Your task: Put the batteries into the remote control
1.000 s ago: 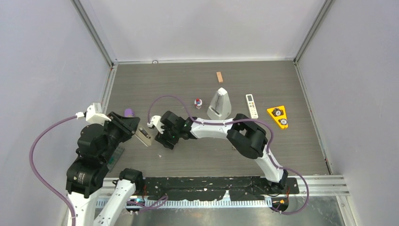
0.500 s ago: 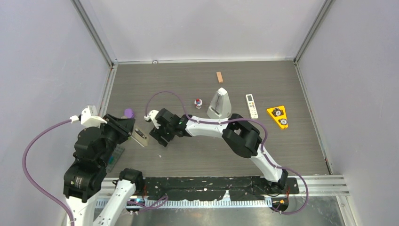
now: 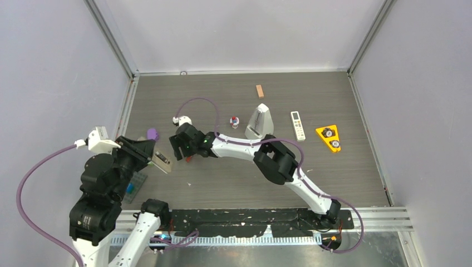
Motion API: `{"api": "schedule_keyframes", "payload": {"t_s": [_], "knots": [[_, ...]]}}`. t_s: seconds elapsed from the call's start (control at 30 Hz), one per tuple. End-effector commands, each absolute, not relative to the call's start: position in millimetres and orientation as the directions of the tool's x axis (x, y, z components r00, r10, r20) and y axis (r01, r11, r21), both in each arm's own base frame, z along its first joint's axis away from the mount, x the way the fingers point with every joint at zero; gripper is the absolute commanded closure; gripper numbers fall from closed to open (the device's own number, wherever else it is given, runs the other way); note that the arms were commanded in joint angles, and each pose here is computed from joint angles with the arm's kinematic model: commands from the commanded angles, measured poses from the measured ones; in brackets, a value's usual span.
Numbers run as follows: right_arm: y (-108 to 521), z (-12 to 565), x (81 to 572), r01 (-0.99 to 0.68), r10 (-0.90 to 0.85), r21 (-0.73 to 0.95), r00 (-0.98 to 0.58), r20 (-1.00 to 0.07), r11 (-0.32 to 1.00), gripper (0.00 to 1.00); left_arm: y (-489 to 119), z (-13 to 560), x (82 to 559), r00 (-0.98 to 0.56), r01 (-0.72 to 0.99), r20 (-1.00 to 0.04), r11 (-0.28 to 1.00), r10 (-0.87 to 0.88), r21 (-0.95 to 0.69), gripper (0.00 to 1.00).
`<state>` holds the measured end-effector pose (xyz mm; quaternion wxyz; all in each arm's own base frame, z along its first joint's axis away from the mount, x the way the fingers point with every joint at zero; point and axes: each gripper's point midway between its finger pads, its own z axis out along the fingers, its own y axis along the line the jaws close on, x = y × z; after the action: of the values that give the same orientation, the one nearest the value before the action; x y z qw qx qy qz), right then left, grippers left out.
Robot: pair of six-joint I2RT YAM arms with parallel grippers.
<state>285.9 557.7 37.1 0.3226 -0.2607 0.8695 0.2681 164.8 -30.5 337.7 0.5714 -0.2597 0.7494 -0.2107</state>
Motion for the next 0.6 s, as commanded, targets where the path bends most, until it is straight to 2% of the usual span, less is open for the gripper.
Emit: {"api": "schedule_keyframes", "payload": {"t_s": [0.0,0.17,0.33,0.57], "knots": [[533.3,-2.9,296.8,-0.510,-0.286,0.172,-0.696,-0.659,0.843,0.28,-25.3,353.0,161.8,-0.171,-0.145,-0.754,0.774,-0.634,-0.617,1.00],[515.8,-11.8,297.4,-0.522,-0.381,0.004,-0.628,-0.679,0.853,0.35,-26.6,353.9,166.4,-0.172,-0.142,-0.756,0.775,-0.632,-0.616,1.00],[497.9,-13.3,284.7,-0.595,-0.505,-0.106,-0.560,-0.657,0.797,0.43,-27.4,351.4,171.1,-0.169,-0.142,-0.755,0.774,-0.633,-0.617,1.00],[466.2,-6.6,265.6,-0.626,-0.557,-0.128,-0.559,-0.615,0.769,0.48,-29.5,344.4,176.7,-0.166,-0.141,-0.746,0.764,-0.645,-0.630,1.00]]}}
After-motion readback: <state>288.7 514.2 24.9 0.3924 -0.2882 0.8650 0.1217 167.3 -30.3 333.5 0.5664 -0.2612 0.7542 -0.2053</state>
